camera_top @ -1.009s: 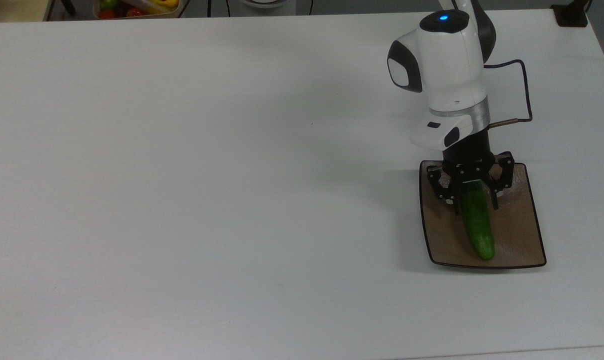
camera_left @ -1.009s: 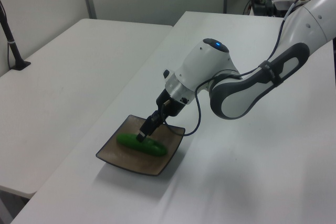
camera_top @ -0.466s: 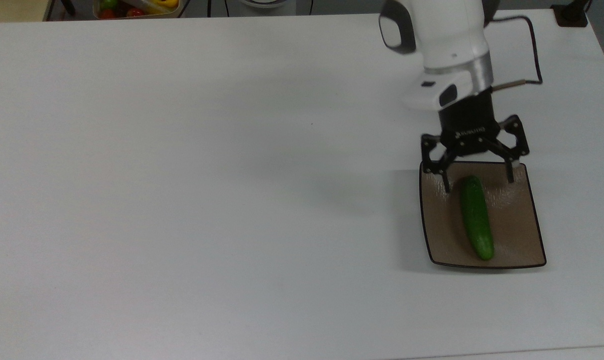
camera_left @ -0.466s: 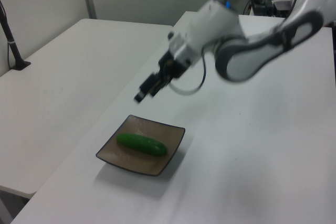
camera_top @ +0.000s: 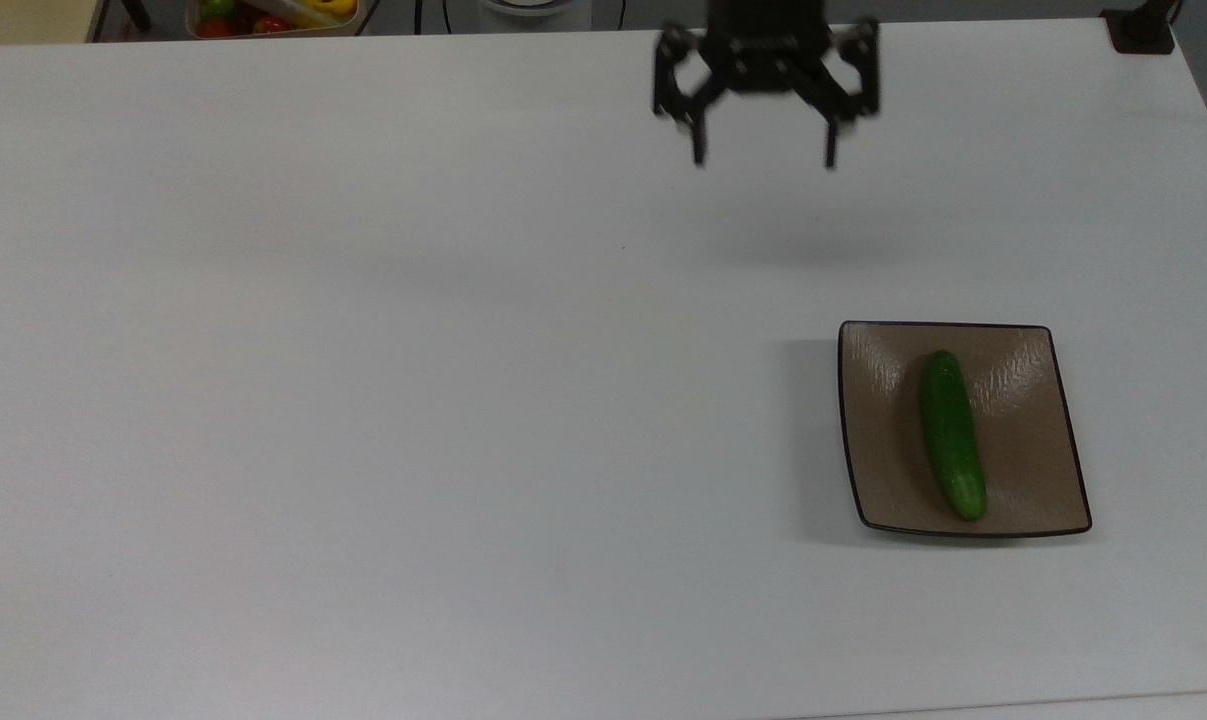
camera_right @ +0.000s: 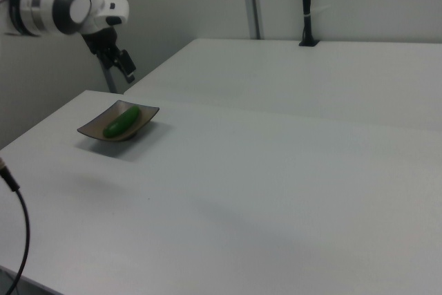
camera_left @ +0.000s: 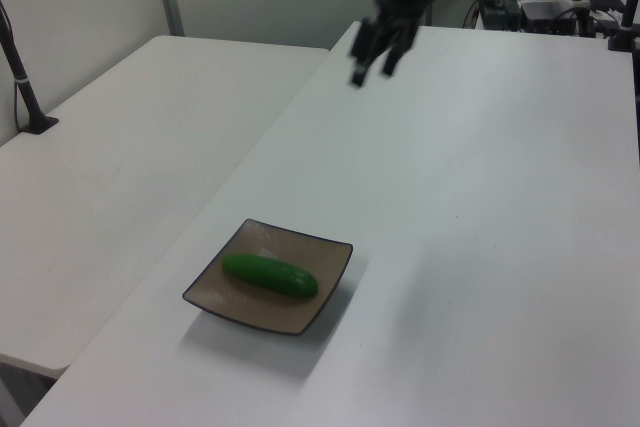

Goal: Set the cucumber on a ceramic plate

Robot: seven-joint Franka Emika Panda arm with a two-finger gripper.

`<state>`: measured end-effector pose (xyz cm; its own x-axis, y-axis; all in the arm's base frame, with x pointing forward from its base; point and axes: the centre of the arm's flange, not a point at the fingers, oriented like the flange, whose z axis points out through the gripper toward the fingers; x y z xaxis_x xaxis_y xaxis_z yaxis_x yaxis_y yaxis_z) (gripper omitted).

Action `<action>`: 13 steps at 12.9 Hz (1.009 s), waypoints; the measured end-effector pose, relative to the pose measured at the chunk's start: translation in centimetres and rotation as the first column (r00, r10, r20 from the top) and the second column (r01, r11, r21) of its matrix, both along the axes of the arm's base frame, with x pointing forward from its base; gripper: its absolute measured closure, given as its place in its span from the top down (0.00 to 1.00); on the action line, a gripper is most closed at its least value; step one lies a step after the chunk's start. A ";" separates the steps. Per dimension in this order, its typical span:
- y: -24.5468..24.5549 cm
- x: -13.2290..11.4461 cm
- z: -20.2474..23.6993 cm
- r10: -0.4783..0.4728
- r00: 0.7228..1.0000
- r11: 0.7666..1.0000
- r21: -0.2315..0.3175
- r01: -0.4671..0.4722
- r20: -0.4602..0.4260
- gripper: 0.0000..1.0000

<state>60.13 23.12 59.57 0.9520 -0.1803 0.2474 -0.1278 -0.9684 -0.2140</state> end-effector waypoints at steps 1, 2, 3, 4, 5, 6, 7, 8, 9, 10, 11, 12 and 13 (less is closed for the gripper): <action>-2.4 -2.0 1.8 -0.018 0.997 0.999 -0.035 0.015 -0.075 1.00; -4.7 -3.9 3.3 -0.042 0.990 0.998 -0.062 0.034 -0.131 1.00; -7.0 -5.4 4.4 -0.071 0.982 0.995 -0.078 0.058 -0.175 1.00; -9.1 -6.6 5.0 -0.099 0.974 0.993 -0.090 0.082 -0.206 1.00; -10.7 -7.6 5.3 -0.114 0.968 0.991 -0.098 0.094 -0.224 1.00; -11.9 -8.3 5.3 -0.101 0.968 0.991 -0.104 0.079 -0.229 1.00; -12.8 -8.7 4.9 -0.065 0.970 0.993 -0.112 0.039 -0.235 1.00; -13.3 -8.8 4.3 -0.017 0.970 0.993 -0.118 -0.012 -0.243 1.00; -14.0 -8.6 3.6 0.043 0.967 0.990 -0.122 -0.076 -0.253 1.00; -14.7 -8.2 3.0 0.113 0.960 0.981 -0.124 -0.149 -0.256 1.00; -15.2 -7.5 2.8 0.181 0.955 0.968 -0.127 -0.215 -0.236 1.00; -15.6 -7.0 2.6 0.241 0.946 0.953 -0.133 -0.274 -0.216 1.00; -16.0 -6.7 2.4 0.294 0.933 0.935 -0.138 -0.326 -0.209 1.00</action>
